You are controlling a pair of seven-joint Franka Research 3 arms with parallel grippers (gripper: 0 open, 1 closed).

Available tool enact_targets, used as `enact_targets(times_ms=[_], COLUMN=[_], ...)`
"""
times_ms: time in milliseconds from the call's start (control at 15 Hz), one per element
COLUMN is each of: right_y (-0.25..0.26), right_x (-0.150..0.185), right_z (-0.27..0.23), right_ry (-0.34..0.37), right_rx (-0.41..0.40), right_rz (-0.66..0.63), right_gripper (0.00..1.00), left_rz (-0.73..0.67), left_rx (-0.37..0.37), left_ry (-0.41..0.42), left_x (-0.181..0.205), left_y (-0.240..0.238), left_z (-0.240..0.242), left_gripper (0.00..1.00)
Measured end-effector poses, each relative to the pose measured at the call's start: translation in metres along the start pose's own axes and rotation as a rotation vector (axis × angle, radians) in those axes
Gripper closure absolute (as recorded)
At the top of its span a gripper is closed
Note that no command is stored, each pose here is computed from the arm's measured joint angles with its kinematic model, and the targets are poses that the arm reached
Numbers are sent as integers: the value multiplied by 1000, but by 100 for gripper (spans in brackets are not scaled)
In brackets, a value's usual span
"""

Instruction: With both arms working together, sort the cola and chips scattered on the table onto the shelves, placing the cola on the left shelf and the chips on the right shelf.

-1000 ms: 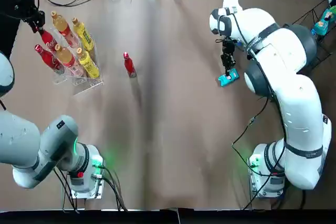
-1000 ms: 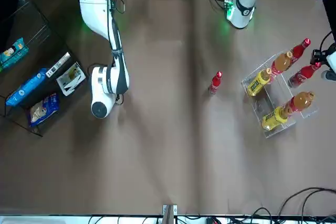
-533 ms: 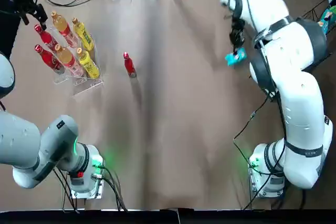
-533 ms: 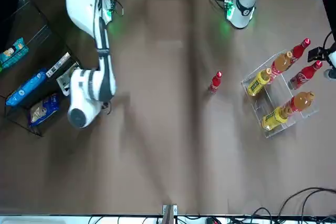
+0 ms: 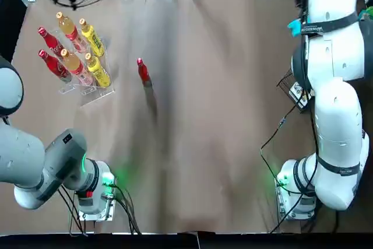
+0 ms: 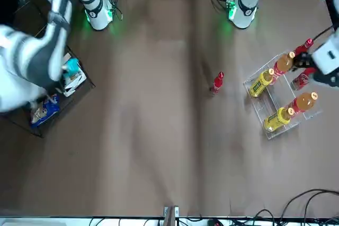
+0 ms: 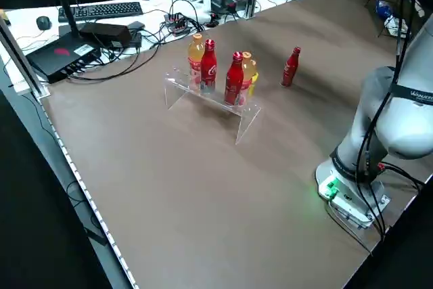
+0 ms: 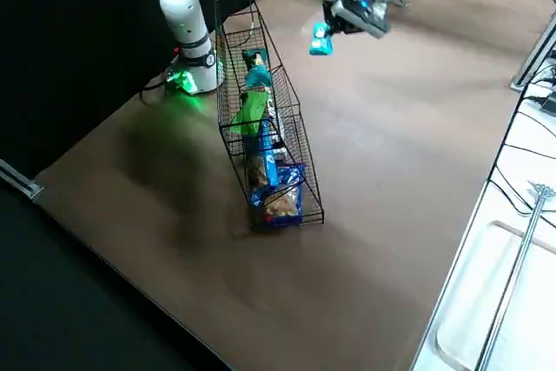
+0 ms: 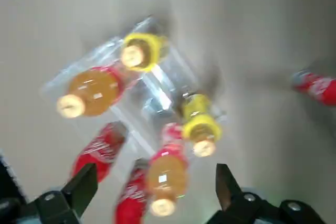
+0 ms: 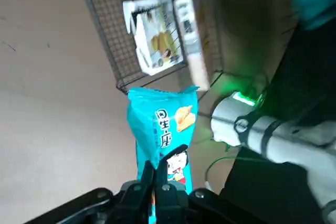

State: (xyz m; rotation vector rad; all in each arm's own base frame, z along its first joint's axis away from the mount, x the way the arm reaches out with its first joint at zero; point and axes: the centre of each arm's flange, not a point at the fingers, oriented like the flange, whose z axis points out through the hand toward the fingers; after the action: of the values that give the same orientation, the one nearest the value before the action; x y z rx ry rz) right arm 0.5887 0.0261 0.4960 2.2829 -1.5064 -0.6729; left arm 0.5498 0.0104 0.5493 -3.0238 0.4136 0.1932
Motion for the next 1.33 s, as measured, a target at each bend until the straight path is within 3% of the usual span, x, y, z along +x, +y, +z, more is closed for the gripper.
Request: enact_targets(times_ms=[267,400,533,800,1133,1333], right_y=[86,141,162,161,167,165], right_x=[13,17,22,40,62,72], right_z=[-49,-64,-64,-33,-10,1], right_ry=[36,47,40,-11,-37,-39], right_rx=[84,67,38,-14,-54,-56], right_rz=[-60,-83,-94,-85,-41,-36], right_gripper=[97,97,97,97,97,97], left_rz=[-70,-126,-167,-185,-177,-169], left_rx=[-22,3,12,23,-18,-51], left_ry=[-63,-89,-79,-87,-2,22], left_x=[19,18,10,-4,-1,3], left_y=[117,209,248,271,282,291], left_z=[30,86,127,163,181,186], left_gripper=[0,0,0,1,2,8])
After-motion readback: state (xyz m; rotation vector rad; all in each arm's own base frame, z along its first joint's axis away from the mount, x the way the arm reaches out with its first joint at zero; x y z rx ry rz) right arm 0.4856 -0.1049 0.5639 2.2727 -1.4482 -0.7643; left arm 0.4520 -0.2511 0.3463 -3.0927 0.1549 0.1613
